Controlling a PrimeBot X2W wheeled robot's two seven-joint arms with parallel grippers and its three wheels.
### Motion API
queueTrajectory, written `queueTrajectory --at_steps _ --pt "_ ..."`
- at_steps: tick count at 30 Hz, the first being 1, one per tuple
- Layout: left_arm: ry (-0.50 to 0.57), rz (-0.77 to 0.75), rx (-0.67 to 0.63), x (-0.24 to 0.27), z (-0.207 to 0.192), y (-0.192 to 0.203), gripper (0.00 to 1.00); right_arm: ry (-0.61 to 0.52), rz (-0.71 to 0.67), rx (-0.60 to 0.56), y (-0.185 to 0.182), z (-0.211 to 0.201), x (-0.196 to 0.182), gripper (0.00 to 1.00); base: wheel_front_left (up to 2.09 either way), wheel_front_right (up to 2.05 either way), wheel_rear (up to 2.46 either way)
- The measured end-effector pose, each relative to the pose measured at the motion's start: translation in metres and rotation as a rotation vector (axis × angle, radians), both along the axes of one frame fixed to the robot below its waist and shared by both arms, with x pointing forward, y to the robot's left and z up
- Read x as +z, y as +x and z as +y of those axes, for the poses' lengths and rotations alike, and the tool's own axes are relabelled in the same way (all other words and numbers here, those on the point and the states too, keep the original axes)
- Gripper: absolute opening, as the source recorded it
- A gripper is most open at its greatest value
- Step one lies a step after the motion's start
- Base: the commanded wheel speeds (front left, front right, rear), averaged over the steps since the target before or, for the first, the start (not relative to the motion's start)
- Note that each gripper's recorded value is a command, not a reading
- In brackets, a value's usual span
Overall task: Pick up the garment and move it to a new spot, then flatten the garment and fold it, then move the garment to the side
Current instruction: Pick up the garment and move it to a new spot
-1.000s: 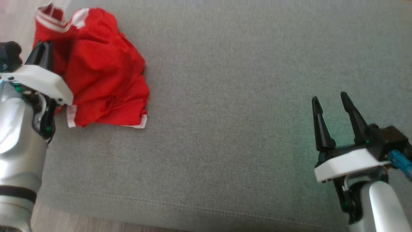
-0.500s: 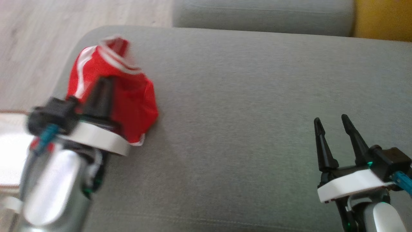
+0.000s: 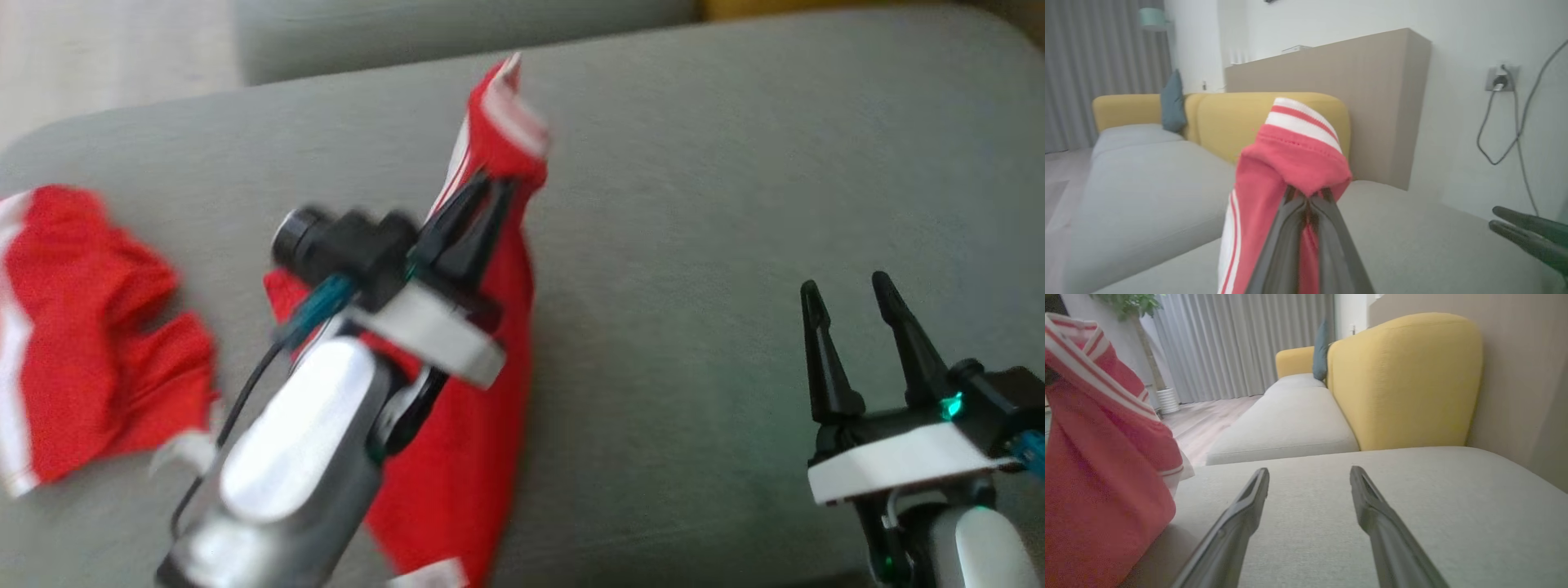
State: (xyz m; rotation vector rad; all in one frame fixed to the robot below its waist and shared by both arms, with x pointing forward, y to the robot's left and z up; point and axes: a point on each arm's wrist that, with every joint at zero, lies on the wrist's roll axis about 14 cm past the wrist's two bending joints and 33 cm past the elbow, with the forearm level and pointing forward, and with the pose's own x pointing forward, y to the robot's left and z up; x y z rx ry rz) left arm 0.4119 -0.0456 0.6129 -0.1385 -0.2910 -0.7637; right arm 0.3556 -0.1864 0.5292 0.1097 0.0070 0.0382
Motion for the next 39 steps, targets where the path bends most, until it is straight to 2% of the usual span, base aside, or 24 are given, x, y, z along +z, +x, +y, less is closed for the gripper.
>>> queueTrajectory --at_steps 2,5,9,14,15,16,19,21,25,30,35,39 --pt "-0.004 -0.019 -0.108 0.007 -0.042 0.005 0.0 0.0 0.008 -0.065 -0.005 -0.02 -0.002 1.0 0.0 0.0 0.0" --pt "0.003 0.011 -0.187 -0.006 -0.073 0.011 0.0 -0.003 0.019 -0.123 -0.011 -0.037 -0.006 1.0 0.0 0.0 0.0" --pt "0.053 0.098 -0.258 -0.042 -0.098 0.013 0.0 -0.001 0.032 -0.17 -0.014 -0.05 -0.012 1.0 0.0 0.0 0.0" --pt "0.191 0.268 -0.378 -0.117 -0.127 -0.001 0.0 -0.01 0.061 -0.217 -0.014 -0.064 -0.023 1.0 0.0 0.0 0.0" --pt "0.208 0.285 -0.396 -0.126 -0.13 -0.004 0.2 -0.014 0.069 -0.224 -0.014 -0.066 -0.025 1.0 0.0 0.0 0.0" --pt "0.226 0.302 -0.409 -0.135 -0.132 -0.007 1.0 -0.016 0.072 -0.23 -0.013 -0.068 -0.027 1.0 0.0 0.0 0.0" --pt "0.243 0.296 -0.443 -0.142 -0.137 -0.016 1.0 -0.019 0.082 -0.236 -0.011 -0.07 -0.031 1.0 0.0 0.0 0.0" --pt "0.213 0.25 -0.44 -0.129 -0.134 -0.018 1.0 -0.012 0.078 -0.219 -0.008 -0.066 -0.032 1.0 0.0 0.0 0.0" --pt "0.155 0.174 -0.376 -0.101 -0.121 -0.017 1.0 -0.013 0.06 -0.174 0.0 -0.053 -0.029 1.0 0.0 0.0 0.0" --pt "0.106 0.163 -0.16 -0.087 -0.069 0.005 1.0 -0.019 0.05 -0.1 0.012 -0.032 -0.025 1.0 0.0 0.0 0.0" --pt "0.105 0.184 0.128 -0.09 0.017 0.03 1.0 -0.024 0.041 -0.025 0.022 -0.009 -0.02 1.0 0.0 0.0 0.0" --pt "0.082 0.197 0.32 -0.088 0.079 0.03 1.0 -0.024 0.032 0.019 0.026 0.005 -0.016 1.0 0.0 0.0 0.0"
